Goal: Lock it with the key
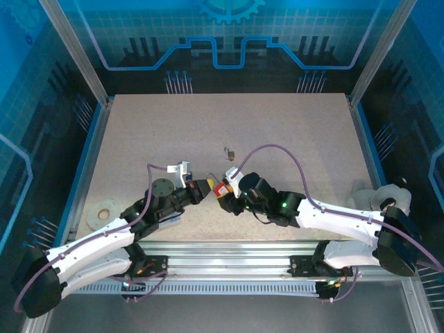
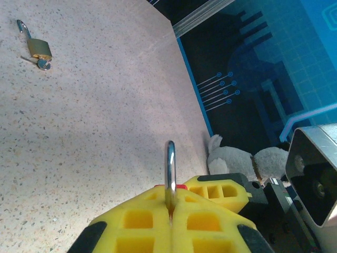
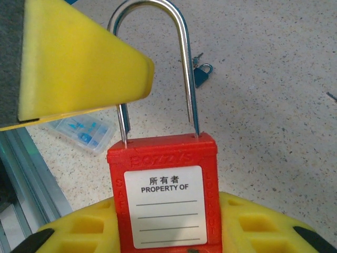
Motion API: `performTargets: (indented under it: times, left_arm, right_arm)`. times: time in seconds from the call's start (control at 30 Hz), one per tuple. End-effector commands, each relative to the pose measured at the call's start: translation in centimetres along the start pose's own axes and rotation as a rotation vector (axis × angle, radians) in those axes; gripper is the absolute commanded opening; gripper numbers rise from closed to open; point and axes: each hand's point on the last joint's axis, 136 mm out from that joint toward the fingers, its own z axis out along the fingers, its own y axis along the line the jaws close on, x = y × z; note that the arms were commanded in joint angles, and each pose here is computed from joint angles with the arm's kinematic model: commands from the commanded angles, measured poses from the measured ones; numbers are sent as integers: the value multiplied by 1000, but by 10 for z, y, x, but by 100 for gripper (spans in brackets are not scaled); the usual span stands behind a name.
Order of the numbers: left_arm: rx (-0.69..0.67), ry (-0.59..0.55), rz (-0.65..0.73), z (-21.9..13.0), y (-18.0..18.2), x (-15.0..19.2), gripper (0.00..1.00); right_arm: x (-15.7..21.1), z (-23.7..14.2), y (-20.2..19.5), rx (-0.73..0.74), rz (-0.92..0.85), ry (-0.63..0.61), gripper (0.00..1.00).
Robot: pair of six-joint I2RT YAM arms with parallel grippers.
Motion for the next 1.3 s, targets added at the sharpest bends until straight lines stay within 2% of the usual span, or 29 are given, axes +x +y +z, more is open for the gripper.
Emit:
performTargets:
  times: [0.0,0.4,0.5,0.6,0.7,0.8,0.93,1.03,1.27]
  left_arm:
    - [38,320,-4,-7,4,77,0]
    - [12,307,69,-10,-3,67,2]
    - [4,293,86,-13,-5,62,17]
    - [-9,283,100,-15,-4,59,26]
    - [-23,268,114,-18,-4,55,40]
    - [-30,253,133,-22,-6,50,47]
    - [-45,217,170,-32,-12,38,62]
    - [-62,187,192,-38,-14,30,77]
    - [-91,116,194,-43,-23,8,93]
  right_arm:
    - [-114,-37,-51,196,184,-400,0]
    - [-100,-36,-54,172,197,-378,0]
    - [-96,-36,-52,151,192,-378,0]
    - [-93,-36,-48,133,180,-371,0]
    - [-89,-36,-47,122,172,-361,0]
    - [-85,-37,-45,111,158,-351,0]
    - [-81,-37,-41,93,134,-336,0]
    - [-76,-34,-32,51,84,-298,0]
    - [-55,-21,-4,-57,-43,-181,0]
